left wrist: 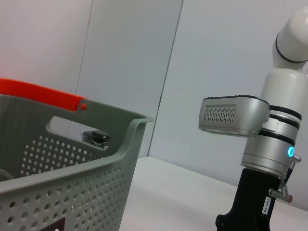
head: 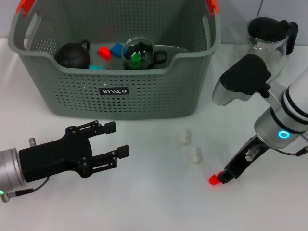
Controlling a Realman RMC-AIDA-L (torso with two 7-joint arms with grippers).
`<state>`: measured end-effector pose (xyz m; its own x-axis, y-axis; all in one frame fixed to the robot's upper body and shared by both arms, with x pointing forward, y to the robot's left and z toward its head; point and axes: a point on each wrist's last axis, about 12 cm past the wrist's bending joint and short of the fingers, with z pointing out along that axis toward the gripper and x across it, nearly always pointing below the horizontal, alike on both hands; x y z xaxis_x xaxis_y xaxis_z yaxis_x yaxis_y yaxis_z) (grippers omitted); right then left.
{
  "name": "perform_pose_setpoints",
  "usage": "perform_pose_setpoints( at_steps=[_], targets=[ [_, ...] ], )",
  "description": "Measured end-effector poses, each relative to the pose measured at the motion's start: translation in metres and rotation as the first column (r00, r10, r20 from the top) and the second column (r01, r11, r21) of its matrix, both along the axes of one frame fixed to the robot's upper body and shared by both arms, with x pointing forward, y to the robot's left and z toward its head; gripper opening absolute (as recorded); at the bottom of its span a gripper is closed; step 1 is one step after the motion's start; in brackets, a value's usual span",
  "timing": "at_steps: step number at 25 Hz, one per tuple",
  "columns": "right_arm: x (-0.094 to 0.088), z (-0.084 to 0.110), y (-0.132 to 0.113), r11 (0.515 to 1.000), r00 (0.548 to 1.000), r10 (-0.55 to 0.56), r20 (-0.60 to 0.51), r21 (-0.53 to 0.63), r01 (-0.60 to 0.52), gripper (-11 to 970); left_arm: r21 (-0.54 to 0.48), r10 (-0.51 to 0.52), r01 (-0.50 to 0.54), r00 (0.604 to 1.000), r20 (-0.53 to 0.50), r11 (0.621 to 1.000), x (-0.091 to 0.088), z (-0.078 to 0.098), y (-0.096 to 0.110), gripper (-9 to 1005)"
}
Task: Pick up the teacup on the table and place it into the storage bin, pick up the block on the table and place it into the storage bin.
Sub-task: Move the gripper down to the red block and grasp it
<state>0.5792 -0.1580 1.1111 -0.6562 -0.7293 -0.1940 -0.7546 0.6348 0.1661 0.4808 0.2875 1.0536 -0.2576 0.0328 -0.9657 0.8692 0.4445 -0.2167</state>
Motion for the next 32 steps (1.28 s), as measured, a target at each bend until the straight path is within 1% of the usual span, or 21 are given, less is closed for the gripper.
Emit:
perform_pose_setpoints(
  at_steps=[7, 11, 14, 21, 32],
  targets=[
    [-0.002, -0.003, 0.009, 0.999, 0.999, 0.035, -0.009, -0.016, -0.035, 464, 0.002, 0.003, -0.003, 1.000, -0.001, 1.000, 0.000, 0.000, 0.000, 724],
    [-0.004, -0.003, 0.012, 0.999, 0.999, 0.047, -0.018, 0.000, -0.047, 457, 0.003, 0.004, -0.004, 1.000, -0.001, 1.000, 0.000, 0.000, 0.000, 724],
    [-0.005, 0.001, 0.014, 0.998, 0.998, 0.057, -0.019, 0.023, -0.056, 452, 0.003, 0.005, -0.005, 1.000, -0.001, 1.000, 0.000, -0.001, 0.000, 724],
    [-0.004, 0.001, 0.009, 0.999, 0.999, 0.038, -0.013, -0.003, -0.038, 441, 0.003, 0.005, -0.005, 1.000, -0.003, 1.000, 0.000, -0.001, 0.000, 724],
    [-0.006, -0.002, 0.011, 0.998, 0.998, 0.057, -0.012, -0.018, -0.057, 423, 0.003, 0.004, -0.004, 1.000, -0.002, 1.000, 0.001, 0.000, 0.000, 724]
  ],
)
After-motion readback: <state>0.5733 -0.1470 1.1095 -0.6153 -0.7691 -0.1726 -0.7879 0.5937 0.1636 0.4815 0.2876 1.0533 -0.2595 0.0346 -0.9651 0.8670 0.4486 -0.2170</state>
